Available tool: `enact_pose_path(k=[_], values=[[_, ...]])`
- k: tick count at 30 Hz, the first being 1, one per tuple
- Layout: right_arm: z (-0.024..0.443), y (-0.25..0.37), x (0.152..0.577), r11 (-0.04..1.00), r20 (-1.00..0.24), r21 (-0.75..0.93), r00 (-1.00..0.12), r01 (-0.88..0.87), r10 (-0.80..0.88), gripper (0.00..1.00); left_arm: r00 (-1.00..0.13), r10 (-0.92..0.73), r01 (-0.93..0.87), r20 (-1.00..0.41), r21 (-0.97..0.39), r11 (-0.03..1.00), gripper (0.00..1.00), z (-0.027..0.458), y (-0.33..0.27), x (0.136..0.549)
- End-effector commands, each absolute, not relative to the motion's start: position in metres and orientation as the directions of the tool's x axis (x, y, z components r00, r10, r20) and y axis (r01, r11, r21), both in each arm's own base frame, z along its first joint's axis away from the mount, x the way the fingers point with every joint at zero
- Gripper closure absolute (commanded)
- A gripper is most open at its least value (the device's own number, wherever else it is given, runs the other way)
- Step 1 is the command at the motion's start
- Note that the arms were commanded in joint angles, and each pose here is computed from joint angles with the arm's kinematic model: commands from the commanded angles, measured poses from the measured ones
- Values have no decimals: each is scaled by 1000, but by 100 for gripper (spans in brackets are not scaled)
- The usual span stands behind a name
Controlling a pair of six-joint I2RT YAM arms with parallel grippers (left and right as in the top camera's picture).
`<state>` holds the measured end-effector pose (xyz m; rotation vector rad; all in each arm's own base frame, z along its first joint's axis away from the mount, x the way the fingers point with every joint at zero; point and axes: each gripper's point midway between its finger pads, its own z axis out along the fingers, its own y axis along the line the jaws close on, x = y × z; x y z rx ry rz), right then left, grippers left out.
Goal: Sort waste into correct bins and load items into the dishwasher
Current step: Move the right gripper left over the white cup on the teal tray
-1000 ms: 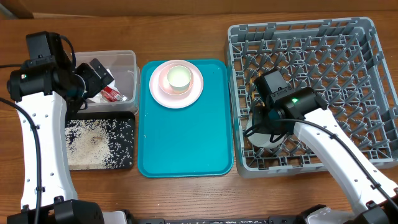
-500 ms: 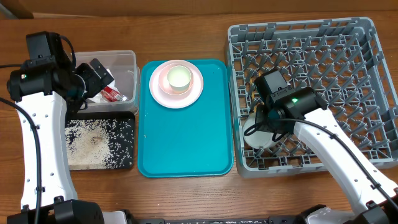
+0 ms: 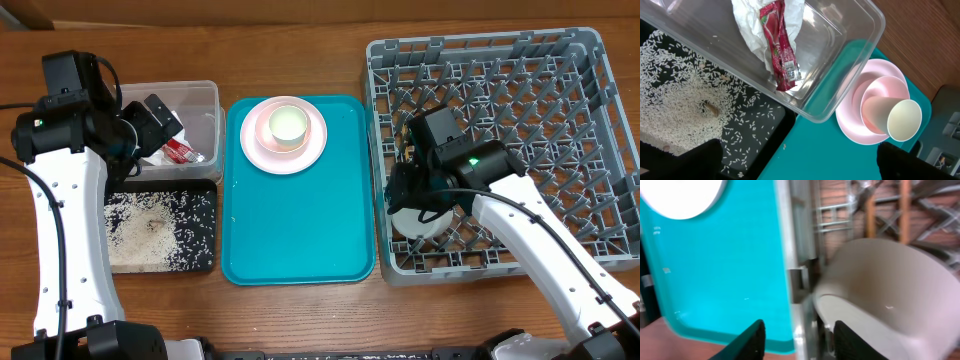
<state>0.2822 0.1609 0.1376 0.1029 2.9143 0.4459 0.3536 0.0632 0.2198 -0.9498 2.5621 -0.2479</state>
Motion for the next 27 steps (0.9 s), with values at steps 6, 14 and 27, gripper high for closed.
enact_pose_path(k=[6,14,27], values=[[150,176,280,930,-179,366,-983,-31,38,58,-677,-660,-582,-325,-312,751,0,230,63,354],[214,185,301,913,-312,382,-950,-142,-17,57,-677,-660,-582,-325,-312,751,0,230,63,354],[255,248,378,906,-458,216,-857,-363,-234,57,-677,-660,-582,-325,-312,751,0,230,63,354]])
